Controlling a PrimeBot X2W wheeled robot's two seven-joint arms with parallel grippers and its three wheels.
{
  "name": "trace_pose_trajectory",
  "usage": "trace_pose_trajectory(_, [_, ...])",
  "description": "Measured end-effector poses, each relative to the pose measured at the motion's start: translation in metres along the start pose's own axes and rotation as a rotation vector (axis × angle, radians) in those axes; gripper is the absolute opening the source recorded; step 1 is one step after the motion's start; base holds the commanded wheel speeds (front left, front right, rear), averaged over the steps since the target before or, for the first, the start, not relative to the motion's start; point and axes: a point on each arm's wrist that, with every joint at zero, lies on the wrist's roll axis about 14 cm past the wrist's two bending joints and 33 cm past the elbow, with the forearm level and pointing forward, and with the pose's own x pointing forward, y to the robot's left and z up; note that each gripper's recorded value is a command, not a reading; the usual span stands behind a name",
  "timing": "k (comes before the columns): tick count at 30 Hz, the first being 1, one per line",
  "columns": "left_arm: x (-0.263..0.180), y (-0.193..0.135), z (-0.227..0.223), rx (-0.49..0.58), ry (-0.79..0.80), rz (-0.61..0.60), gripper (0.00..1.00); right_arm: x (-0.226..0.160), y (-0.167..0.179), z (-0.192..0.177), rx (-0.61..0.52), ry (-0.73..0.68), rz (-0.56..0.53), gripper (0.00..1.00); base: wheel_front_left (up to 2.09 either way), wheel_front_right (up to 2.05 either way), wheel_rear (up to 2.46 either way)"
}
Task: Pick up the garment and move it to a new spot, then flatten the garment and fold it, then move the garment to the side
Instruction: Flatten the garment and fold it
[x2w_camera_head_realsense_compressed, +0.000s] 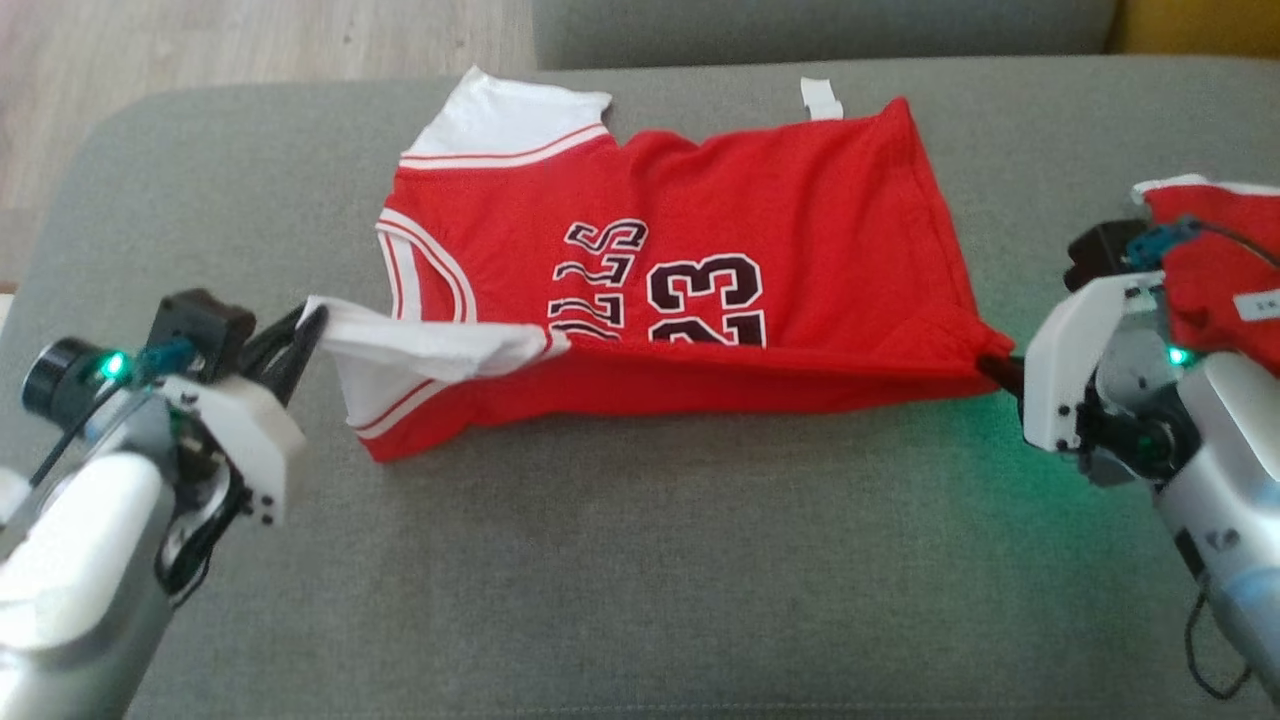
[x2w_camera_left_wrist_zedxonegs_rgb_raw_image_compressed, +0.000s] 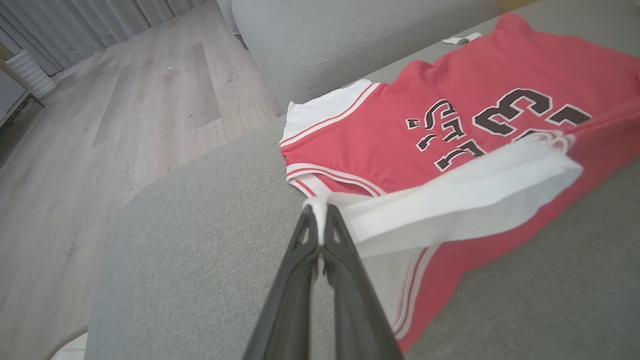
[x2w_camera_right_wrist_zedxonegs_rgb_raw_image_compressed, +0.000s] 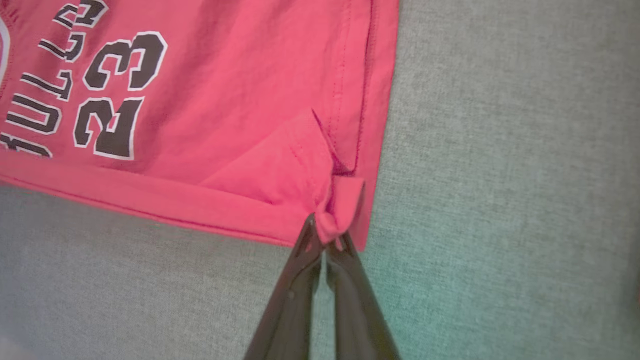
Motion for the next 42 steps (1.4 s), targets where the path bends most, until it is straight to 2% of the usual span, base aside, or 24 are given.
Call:
trace_pose_trajectory(13, [0.056, 0.002, -0.020, 0.118, 0.089, -0.058, 0.00, 0.032, -0.009, 0.015, -0.006, 0.039, -0.039, 0.00, 0.00, 0.00, 0.00])
trace_pose_trajectory(14, [0.058, 0.002, -0.021, 0.125, 0.093, -0.058, 0.00, 0.034, -0.008, 0.018, -0.009, 0.028, -0.039, 0.69, 0.00, 0.00, 0.00])
trace_pose_trajectory(15, [0.061, 0.003, -0.022, 0.128, 0.096, -0.058, 0.40, 0.035, -0.008, 0.021, -0.005, 0.013, -0.037, 1.00, 0.00, 0.00, 0.00])
trace_pose_trajectory(16, [0.063, 0.003, -0.022, 0.129, 0.092, -0.056, 1.00, 0.036, -0.007, 0.025, 0.000, -0.003, -0.035, 1.00, 0.00, 0.00, 0.00])
trace_pose_trajectory(20, [0.071, 0.009, -0.015, 0.117, 0.058, -0.023, 1.00, 0.034, -0.008, 0.049, 0.024, -0.126, -0.035, 1.00, 0.00, 0.00, 0.00])
trace_pose_trajectory(23, [0.073, 0.019, 0.001, 0.078, -0.012, 0.043, 1.00, 0.023, -0.011, 0.079, 0.024, -0.285, -0.051, 1.00, 0.00, 0.00, 0.00])
trace_pose_trajectory(26, [0.071, 0.030, 0.022, 0.004, -0.107, 0.122, 1.00, 0.007, -0.011, 0.106, 0.023, -0.456, -0.057, 1.00, 0.00, 0.00, 0.00])
trace_pose_trajectory(30, [0.062, 0.042, 0.062, -0.156, -0.260, 0.228, 1.00, -0.021, 0.000, 0.132, 0.012, -0.680, -0.037, 1.00, 0.00, 0.00, 0.00])
trace_pose_trajectory(35, [0.027, 0.041, 0.100, -0.314, -0.453, 0.313, 1.00, -0.044, 0.014, 0.119, 0.050, -0.863, -0.008, 1.00, 0.00, 0.00, 0.00])
trace_pose_trajectory(38, [-0.002, 0.020, 0.085, -0.379, -0.478, 0.346, 1.00, -0.055, 0.019, 0.092, 0.062, -0.936, -0.024, 1.00, 0.00, 0.00, 0.00])
trace_pose_trajectory(42, [-0.020, 0.004, 0.065, -0.437, -0.461, 0.370, 1.00, -0.065, 0.026, 0.078, 0.104, -0.983, -0.025, 1.00, 0.00, 0.00, 0.00])
